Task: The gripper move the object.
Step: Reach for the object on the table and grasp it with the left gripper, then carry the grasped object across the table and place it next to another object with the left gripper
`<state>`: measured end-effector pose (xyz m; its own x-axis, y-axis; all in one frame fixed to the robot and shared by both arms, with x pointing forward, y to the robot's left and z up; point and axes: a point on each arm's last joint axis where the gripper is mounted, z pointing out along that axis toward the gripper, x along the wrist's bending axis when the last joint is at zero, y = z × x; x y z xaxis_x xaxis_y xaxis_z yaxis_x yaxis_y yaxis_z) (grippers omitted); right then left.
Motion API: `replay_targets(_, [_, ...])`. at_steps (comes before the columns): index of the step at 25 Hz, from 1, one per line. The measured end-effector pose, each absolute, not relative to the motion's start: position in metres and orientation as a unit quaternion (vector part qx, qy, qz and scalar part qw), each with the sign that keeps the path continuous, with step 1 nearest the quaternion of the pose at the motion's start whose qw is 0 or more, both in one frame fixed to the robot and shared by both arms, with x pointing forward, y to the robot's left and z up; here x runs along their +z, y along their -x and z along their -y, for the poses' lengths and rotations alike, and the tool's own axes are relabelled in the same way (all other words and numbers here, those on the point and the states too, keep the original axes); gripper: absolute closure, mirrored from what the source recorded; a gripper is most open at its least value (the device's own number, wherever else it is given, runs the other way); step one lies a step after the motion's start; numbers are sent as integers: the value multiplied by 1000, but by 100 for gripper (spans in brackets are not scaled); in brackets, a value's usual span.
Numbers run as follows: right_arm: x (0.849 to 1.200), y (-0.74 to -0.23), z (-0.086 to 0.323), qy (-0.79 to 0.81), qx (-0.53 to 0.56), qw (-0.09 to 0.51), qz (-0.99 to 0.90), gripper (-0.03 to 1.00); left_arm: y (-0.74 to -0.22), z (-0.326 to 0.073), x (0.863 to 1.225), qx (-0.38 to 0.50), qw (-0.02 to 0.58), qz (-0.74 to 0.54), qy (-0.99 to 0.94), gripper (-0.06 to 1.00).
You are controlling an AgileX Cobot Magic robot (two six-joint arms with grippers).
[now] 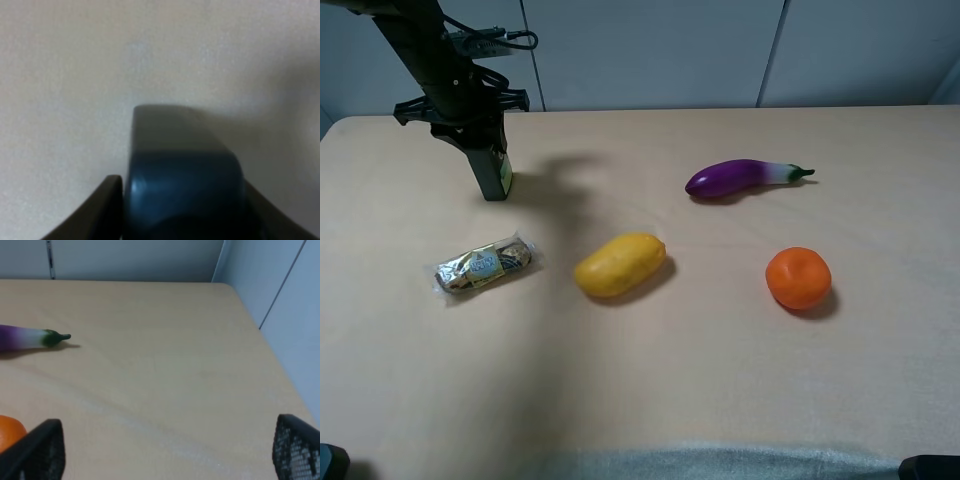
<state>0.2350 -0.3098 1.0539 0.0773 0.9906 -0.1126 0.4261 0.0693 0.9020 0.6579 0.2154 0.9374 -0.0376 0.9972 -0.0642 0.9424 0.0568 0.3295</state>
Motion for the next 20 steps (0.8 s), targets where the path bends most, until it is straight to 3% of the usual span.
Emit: replay_targets(20, [1054, -235, 310, -597, 330, 427, -593, 34, -660, -215, 932, 96, 132, -713, -682, 46])
